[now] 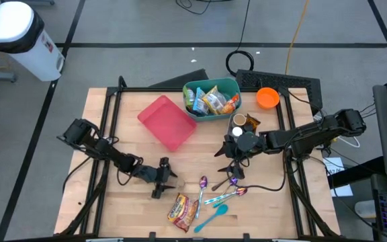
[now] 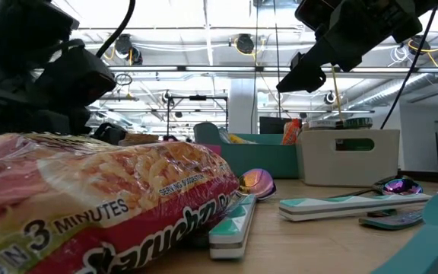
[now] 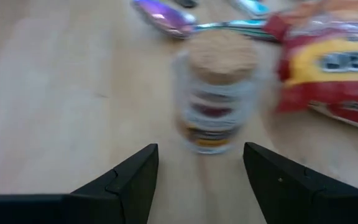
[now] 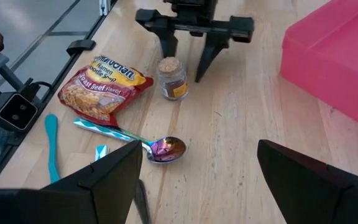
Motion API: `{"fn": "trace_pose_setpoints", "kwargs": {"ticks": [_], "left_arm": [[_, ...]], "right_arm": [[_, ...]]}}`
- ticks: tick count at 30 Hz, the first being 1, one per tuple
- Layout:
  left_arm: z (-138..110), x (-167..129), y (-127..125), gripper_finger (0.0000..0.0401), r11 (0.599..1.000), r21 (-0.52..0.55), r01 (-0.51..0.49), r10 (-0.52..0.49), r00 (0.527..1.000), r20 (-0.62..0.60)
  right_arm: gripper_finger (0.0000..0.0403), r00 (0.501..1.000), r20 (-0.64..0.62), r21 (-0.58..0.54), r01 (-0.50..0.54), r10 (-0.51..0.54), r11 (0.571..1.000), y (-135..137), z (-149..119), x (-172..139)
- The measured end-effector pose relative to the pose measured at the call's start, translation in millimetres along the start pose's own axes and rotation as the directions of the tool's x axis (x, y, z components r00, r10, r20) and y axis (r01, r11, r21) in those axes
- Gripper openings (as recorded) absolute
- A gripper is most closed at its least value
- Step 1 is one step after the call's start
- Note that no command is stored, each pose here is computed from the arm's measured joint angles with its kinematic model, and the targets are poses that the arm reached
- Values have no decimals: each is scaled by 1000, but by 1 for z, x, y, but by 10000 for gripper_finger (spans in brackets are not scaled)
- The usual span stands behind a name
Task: Pick & Place Food Item
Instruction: Put the brown spice bottle into the gray bin
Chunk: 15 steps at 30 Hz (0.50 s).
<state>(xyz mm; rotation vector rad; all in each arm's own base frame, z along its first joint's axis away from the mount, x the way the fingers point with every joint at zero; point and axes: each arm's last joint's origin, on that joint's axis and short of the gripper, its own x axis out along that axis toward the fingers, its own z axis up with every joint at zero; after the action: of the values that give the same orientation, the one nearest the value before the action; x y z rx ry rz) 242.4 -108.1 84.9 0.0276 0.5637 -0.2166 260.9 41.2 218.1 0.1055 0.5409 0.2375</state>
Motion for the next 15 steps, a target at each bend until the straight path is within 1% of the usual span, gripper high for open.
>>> {"fn": "trace_pose_setpoints", "kwargs": {"ticks": [2, 4, 7, 11, 15], "left_arm": [[2, 1, -2, 243, 998, 19, 58, -58, 998, 2], [6, 3, -4, 243, 996, 34, 87, -87, 996, 0], [11, 9, -1, 243, 997, 13, 70, -69, 996, -53], [26, 17, 6, 243, 999, -26, 48, -50, 996, -72], [38, 23, 10, 243, 997, -2, 82, -82, 992, -92]], "right_arm": [[308, 1000, 0, 0, 0, 0, 1000, 0, 0, 0], [308, 1000, 0, 0, 0, 0, 1000, 0, 0, 0], [308, 1000, 0, 0, 0, 0, 1000, 0, 0, 0], [308, 1000, 0, 0, 0, 0, 1000, 0, 0, 0], [308, 1000, 1, 0, 0, 0, 1000, 0, 0, 0]]}}
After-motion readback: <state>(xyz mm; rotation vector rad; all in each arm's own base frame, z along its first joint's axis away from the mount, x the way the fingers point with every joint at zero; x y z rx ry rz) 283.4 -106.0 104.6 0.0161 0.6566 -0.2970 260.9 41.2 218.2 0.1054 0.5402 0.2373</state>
